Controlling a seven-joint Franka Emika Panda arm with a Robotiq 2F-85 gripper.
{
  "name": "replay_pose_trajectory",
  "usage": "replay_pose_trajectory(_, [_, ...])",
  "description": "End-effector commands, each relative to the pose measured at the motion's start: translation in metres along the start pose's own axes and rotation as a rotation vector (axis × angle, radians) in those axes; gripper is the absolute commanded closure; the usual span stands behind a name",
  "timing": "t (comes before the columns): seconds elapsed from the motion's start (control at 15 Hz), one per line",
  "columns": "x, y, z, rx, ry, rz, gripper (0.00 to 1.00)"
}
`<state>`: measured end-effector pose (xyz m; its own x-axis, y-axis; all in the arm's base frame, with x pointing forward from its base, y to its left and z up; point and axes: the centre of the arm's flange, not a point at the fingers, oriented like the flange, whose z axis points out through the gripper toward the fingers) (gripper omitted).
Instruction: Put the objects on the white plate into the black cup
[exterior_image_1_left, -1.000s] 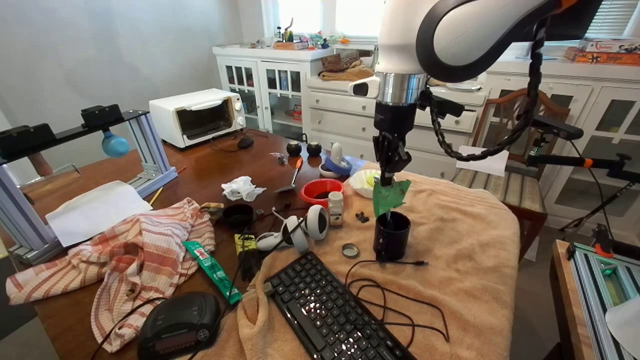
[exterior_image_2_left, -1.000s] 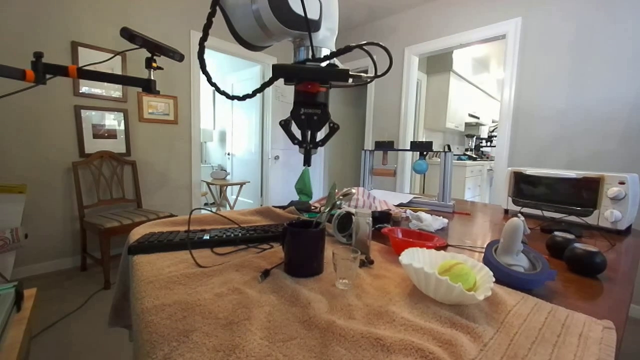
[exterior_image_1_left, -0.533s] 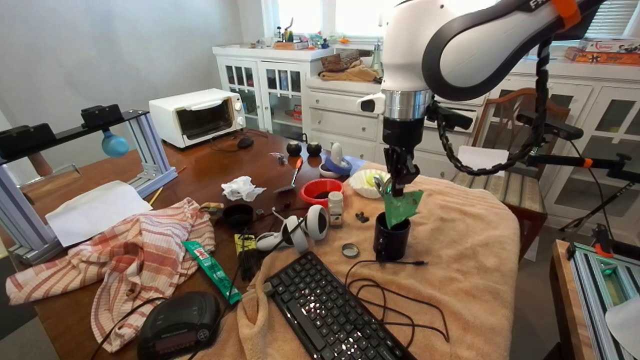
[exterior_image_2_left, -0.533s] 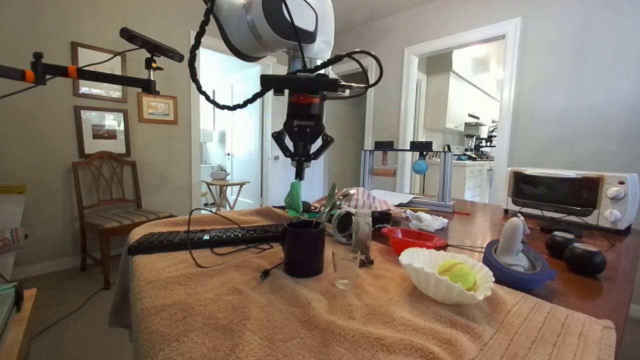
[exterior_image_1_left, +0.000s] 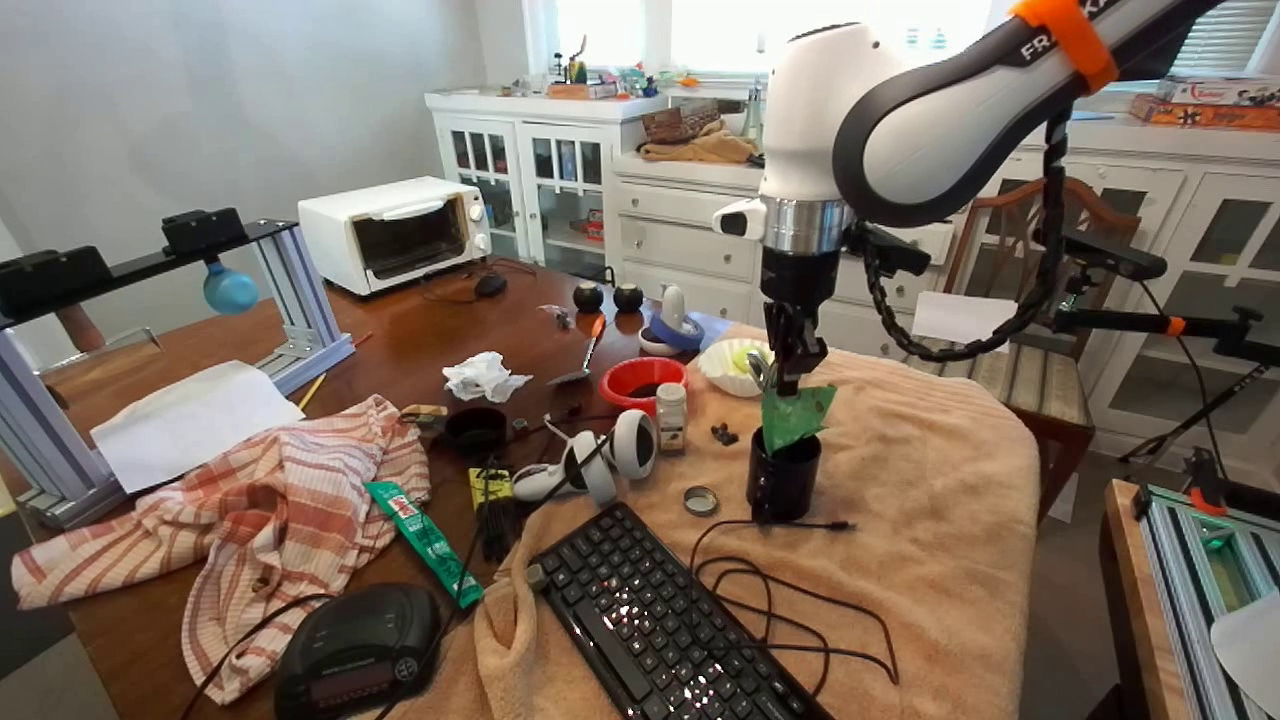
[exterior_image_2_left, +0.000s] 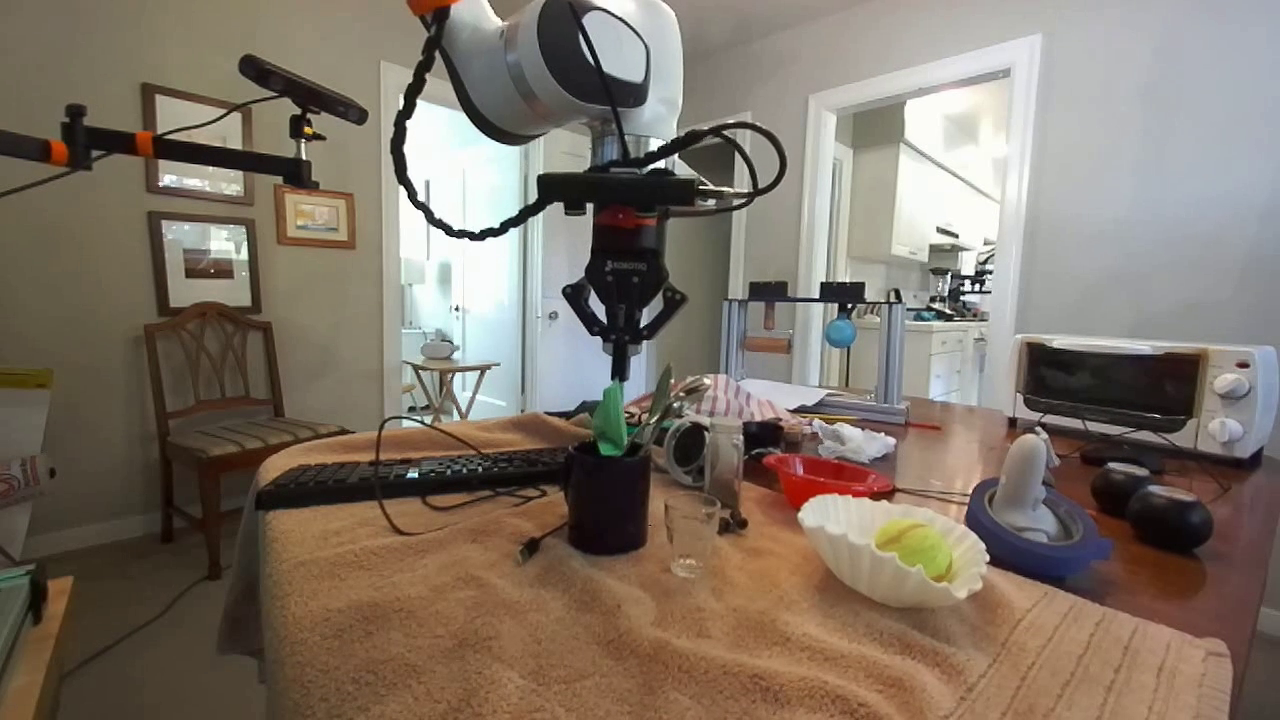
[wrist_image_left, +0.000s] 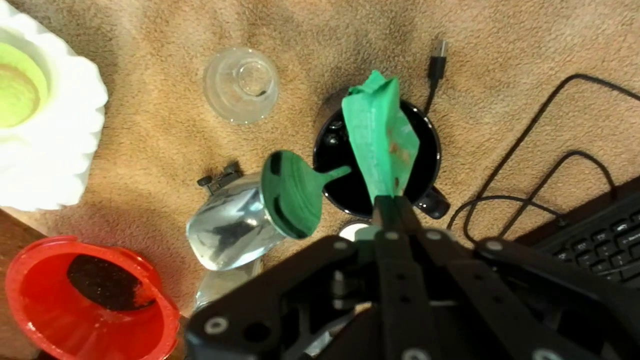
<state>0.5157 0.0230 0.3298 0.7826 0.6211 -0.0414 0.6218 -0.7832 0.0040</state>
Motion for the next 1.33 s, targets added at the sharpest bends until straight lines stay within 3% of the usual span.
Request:
replay_pose_trajectory(0.0, [0.009,0.004,0.019,-0.032,-0.008,-0.006,1.0])
replay_pose_trajectory(0.6, [0.017,-0.02,0.052,0.031,-0.005,-0.083,1.0])
replay_pose_trajectory(1.07, [-0.002,-0.022,0.085,0.115,-0.009,-0.038,1.0])
replay_pose_trajectory(1.27, [-0.003,-0.018,0.081,0.118,0.0,-0.037,1.0])
